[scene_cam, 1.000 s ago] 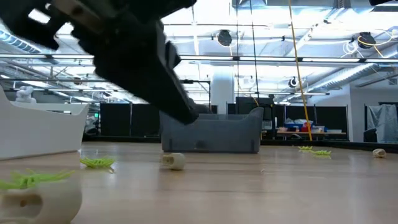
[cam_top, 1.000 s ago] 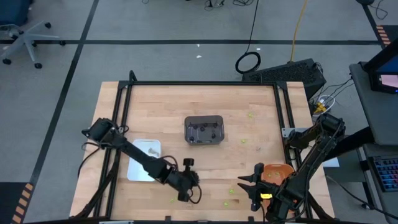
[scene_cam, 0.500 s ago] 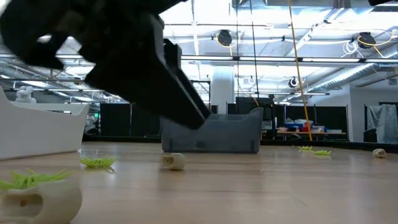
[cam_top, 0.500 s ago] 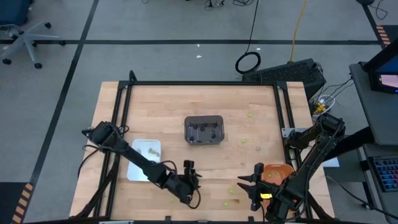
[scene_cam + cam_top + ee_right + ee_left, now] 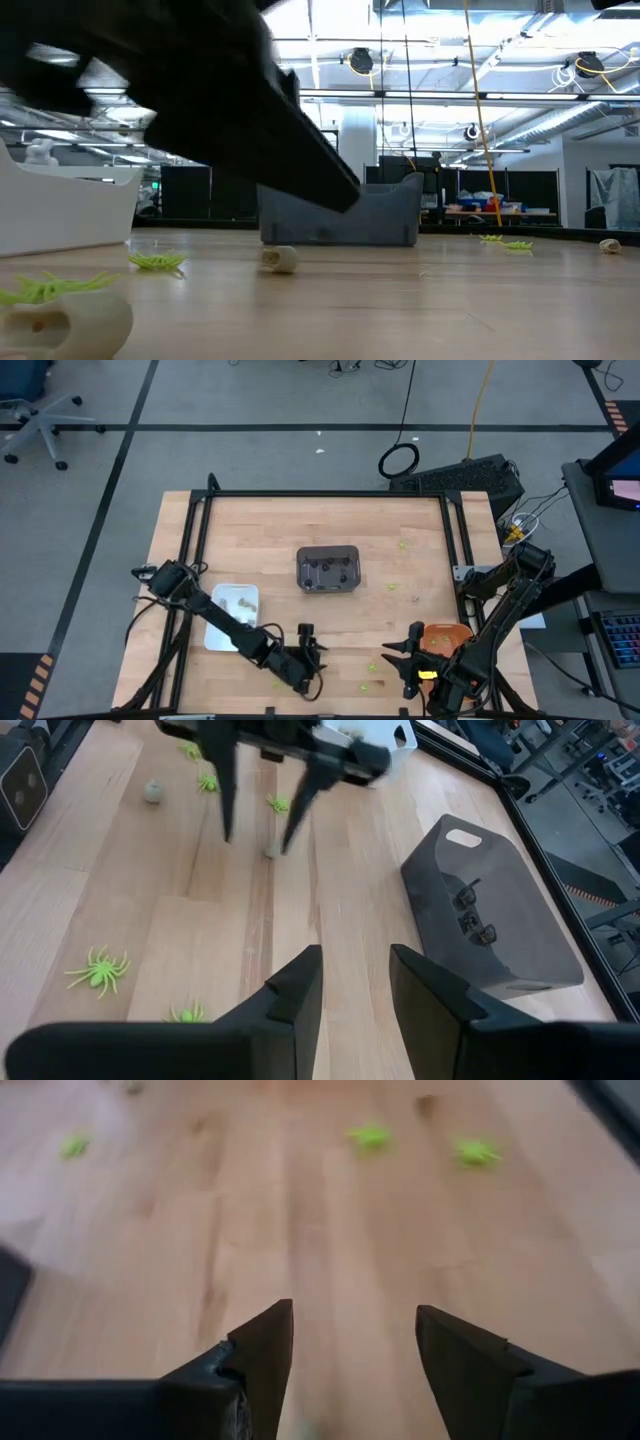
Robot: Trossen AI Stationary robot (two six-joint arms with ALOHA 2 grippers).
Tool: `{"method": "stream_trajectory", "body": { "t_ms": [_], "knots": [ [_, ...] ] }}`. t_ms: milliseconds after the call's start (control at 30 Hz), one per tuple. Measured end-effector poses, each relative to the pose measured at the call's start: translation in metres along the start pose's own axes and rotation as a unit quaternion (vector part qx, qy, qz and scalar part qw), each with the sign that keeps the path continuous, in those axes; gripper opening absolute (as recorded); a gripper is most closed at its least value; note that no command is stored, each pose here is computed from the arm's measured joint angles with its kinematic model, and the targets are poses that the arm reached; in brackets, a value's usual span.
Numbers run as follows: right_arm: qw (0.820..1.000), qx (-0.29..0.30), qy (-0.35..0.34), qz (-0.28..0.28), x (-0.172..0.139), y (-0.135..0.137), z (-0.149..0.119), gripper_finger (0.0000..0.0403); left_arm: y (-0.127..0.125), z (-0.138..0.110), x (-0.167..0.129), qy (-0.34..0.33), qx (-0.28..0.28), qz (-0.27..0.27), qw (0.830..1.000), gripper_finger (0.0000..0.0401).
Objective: Sort Halloween decoration
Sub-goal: Put the white skull toy into the white bin
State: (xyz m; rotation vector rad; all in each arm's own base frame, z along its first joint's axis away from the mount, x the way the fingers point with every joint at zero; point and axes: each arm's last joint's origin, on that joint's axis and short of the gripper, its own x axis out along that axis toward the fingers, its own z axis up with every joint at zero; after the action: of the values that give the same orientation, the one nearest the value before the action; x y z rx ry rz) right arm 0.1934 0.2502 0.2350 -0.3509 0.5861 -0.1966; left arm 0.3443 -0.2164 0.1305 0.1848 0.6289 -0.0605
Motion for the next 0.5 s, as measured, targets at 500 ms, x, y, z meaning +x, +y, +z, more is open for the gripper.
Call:
{"method": "stream_trajectory", "body": {
  "t_ms": [500],
  "knots": [
    [1.000, 0.000, 0.001, -0.001, 0.001, 0.000, 0.000, 0.0105, 0.018, -0.048, -0.003, -0.088, -0.049, -0.007, 0.995, 0.0212]
  ]
}}
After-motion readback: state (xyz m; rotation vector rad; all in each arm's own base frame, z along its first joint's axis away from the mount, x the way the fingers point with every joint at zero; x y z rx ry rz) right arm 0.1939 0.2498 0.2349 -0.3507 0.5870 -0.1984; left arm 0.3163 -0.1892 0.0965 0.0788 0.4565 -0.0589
